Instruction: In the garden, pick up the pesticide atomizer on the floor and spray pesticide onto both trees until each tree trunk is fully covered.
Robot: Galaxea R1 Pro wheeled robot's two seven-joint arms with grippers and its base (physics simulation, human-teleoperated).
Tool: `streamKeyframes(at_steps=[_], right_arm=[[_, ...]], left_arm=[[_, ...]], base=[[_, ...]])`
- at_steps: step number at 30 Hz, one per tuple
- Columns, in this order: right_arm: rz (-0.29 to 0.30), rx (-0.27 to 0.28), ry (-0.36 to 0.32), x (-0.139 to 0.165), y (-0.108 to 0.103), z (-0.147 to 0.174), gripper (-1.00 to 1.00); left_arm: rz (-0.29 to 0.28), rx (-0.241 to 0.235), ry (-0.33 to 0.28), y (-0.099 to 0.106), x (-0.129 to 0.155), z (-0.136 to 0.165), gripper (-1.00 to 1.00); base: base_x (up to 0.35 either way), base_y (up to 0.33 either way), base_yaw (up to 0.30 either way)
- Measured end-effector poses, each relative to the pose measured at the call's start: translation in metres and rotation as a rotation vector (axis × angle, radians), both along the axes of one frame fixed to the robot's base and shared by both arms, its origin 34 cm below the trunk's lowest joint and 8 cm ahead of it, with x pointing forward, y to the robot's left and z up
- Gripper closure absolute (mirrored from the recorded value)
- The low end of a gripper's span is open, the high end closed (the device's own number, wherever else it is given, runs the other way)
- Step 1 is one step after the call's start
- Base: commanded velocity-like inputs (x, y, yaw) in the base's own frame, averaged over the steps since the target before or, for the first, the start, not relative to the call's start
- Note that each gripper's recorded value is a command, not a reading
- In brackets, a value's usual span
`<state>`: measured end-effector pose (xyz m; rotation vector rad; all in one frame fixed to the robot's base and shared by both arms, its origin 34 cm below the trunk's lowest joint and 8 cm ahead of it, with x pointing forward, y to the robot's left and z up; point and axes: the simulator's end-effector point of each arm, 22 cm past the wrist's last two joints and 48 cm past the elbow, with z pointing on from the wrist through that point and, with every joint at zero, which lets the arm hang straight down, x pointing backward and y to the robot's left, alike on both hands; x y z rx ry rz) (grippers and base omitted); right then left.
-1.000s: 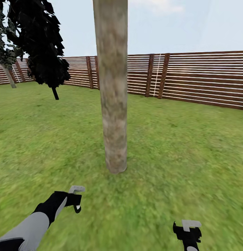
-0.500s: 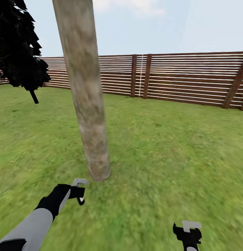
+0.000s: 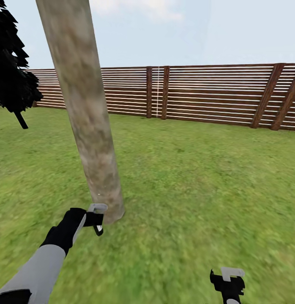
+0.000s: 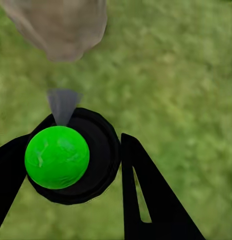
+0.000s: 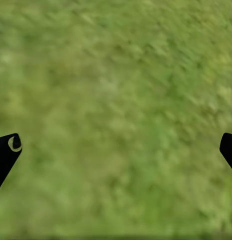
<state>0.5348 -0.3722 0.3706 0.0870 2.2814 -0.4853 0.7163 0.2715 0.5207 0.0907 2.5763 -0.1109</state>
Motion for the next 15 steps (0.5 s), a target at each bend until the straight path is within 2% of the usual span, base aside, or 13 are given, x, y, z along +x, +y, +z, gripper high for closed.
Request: streamKeyframes(at_steps=[2, 4, 6, 7, 8, 9, 10, 12, 15], right_arm=[[0.0, 0.0, 0.0, 0.0, 0.0, 0.0, -1.0], [0.0, -0.001, 0.0, 0.0, -0.001, 0.0, -1.0], [0.0, -0.001, 0.0, 0.0, -0.001, 0.0, -1.0], [-0.001, -0.001, 0.0, 0.0, -0.001, 0.0, -1.0], [0.0, -0.002, 0.0, 0.0, -0.001, 0.0, -1.0], [-0.001, -0.001, 0.0, 0.0, -0.001, 0.0, -1.0], [0.0, -0.001, 0.0, 0.0, -0.001, 0.0, -1.0], [0.0, -0.001, 0.0, 0.0, -0.001, 0.0, -1.0], [-0.001, -0.001, -0.001, 0.0, -0.001, 0.0, -1.0]], left_arm=[[0.011, 0.02, -0.005, 0.015, 0.002, 0.003, 1.0], [0.039, 0.052, 0.006, 0.046, -0.001, 0.005, 1.0], [0.045, 0.04, 0.024, 0.045, -0.004, 0.003, 1.0], [0.038, 0.024, 0.027, 0.034, -0.003, 0.003, 1.0], [0.007, 0.004, 0.026, 0.004, 0.0, 0.005, 1.0], [-0.009, -0.053, 0.028, -0.029, 0.002, 0.007, 1.0], [-0.021, -0.051, 0.027, -0.038, 0.005, 0.012, 1.0], [-0.02, -0.048, 0.033, -0.038, 0.009, 0.018, 1.0], [0.037, 0.021, 0.035, 0.027, 0.016, 0.031, 1.0]], base=[[0.0, 0.0, -0.001], [0.0, 0.0, 0.0], [0.0, 0.0, 0.0], [0.0, 0.0, 0.0], [0.0, 0.0, 0.0], [0.0, 0.0, 0.0], [0.0, 0.0, 0.0], [0.0, 0.0, 0.0], [0.0, 0.0, 0.006]])
